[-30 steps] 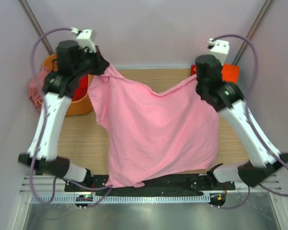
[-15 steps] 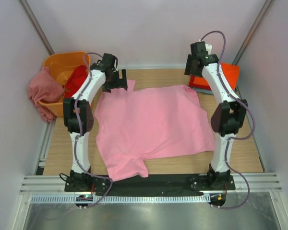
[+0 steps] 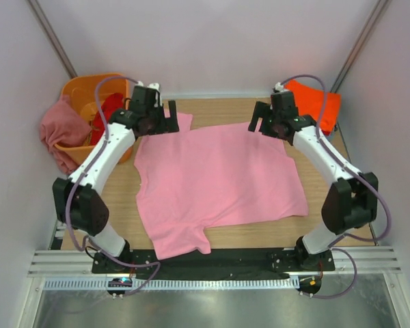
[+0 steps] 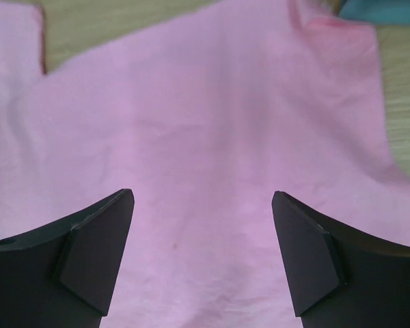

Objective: Fold and stack the t-shirts
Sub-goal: Flatten the tshirt out

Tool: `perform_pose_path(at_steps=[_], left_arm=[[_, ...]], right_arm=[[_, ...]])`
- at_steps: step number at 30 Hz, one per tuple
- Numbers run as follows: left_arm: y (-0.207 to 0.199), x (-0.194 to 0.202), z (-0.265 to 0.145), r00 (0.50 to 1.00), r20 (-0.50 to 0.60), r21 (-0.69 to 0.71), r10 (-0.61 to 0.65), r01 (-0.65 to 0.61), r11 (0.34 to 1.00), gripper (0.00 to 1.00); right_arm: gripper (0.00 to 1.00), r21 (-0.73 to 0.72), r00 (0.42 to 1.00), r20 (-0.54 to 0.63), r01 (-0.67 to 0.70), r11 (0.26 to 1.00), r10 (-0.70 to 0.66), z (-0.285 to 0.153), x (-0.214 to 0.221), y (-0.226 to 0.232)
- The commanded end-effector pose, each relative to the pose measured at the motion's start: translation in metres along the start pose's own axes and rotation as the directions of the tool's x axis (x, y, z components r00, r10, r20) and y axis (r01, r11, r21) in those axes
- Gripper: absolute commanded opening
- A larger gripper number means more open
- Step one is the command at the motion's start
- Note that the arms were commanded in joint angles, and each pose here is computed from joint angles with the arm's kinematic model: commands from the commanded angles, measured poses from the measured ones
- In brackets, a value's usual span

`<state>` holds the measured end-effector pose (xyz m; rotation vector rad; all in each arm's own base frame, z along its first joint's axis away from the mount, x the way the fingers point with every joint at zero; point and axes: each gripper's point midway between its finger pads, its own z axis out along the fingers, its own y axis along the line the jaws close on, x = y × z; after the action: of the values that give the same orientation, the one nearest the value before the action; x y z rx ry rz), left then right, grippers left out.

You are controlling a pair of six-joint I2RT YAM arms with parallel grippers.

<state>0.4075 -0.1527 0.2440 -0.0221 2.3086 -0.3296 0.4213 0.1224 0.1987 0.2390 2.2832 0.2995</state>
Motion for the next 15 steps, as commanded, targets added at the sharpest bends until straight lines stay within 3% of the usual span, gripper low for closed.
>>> perform_pose_path(at_steps=[1,6,8,11,15], left_arm=[[0.009,0.049,0.041,0.993,-0.117,-0.046,-0.030,0.025,0.999,0.99],[0.009,0.070,0.061,0.986,-0.147,-0.090,-0.081,0.068,0.994,0.99],[0.007,0.084,0.068,0.983,-0.163,-0.099,-0.089,0.073,0.992,0.98],[0.011,0.110,0.074,0.980,-0.184,-0.140,-0.078,0.052,0.989,0.98],[0.027,0.131,0.088,0.975,-0.206,-0.207,-0.081,0.038,0.978,0.98]], right_arm=[[0.88,-0.117,0.998,-0.056,-0.038,0.992,0.031,0.023,0.017,0.019],[0.87,-0.088,0.999,-0.045,-0.014,0.996,0.010,0.058,-0.003,0.018],[0.84,-0.044,0.992,-0.124,-0.001,0.999,-0.004,0.082,0.011,0.009],[0.83,-0.052,0.993,-0.122,-0.010,0.999,0.003,0.089,0.007,0.014],[0.83,-0.072,0.988,-0.154,-0.041,0.997,0.030,0.101,0.037,0.012]])
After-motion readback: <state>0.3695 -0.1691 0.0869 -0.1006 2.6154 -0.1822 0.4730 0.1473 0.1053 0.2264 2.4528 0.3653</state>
